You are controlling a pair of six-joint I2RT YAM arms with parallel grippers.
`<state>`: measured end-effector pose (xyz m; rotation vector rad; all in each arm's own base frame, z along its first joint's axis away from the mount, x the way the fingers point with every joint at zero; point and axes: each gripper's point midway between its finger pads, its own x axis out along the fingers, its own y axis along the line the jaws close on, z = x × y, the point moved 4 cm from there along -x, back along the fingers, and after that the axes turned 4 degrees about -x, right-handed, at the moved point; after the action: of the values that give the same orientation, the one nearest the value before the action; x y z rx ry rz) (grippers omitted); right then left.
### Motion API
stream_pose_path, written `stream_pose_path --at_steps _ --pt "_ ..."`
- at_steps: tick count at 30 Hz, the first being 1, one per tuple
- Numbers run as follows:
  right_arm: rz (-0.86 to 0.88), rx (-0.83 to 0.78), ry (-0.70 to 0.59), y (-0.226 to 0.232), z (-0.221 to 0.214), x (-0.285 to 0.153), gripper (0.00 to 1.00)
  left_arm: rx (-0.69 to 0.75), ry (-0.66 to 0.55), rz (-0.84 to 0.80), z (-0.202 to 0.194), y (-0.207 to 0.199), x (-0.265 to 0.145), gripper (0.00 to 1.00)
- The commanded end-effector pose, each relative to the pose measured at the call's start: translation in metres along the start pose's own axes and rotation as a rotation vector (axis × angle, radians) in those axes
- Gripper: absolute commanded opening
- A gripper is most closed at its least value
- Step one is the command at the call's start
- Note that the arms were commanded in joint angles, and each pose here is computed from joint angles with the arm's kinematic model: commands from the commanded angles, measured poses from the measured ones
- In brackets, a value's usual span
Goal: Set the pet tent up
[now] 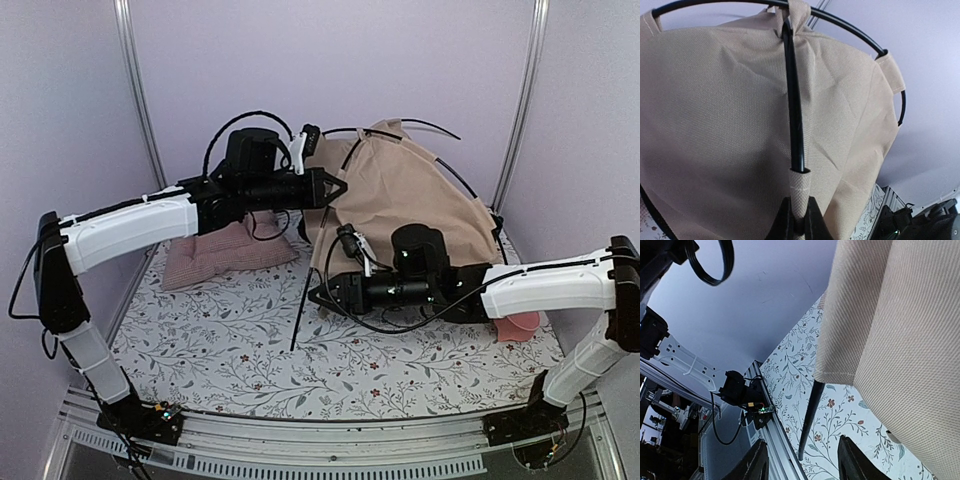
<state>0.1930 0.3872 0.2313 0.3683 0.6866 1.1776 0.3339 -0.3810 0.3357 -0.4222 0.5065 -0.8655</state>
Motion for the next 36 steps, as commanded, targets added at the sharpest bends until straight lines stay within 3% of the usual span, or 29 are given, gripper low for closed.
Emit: stream_pose_path --at_steps 1,12,19,23,26,31,36 --pt "0.011 0.016 -0.031 0.0 0.004 0.016 0.46 0.015 -0.043 -0.064 0.014 -0.018 0.005 0.0" --pt "0.004 0.023 -0.017 -0.005 0.001 0.032 0.38 0.032 -0.043 -0.068 0.018 -0.02 0.011 0.0" --pt "-0.007 0.017 -0.001 -0.007 -0.001 0.036 0.21 0.045 -0.045 -0.075 0.022 -0.023 0.013 0.0" --pt "-0.018 0.003 0.0 -0.004 0.005 0.035 0.0 0.055 -0.04 -0.061 0.022 -0.021 0.012 0.01" --pt "-0.017 -0.018 -0.007 0.002 0.013 0.032 0.0 0.076 -0.038 -0.048 0.02 -0.02 0.006 0.15" --pt "-0.006 -0.052 -0.018 0.013 0.027 0.027 0.0 0.126 -0.048 -0.061 0.015 -0.022 -0.017 0.49" --pt "0.003 -0.077 -0.036 0.023 0.043 0.024 0.0 0.182 -0.102 -0.107 0.017 -0.032 -0.053 0.73"
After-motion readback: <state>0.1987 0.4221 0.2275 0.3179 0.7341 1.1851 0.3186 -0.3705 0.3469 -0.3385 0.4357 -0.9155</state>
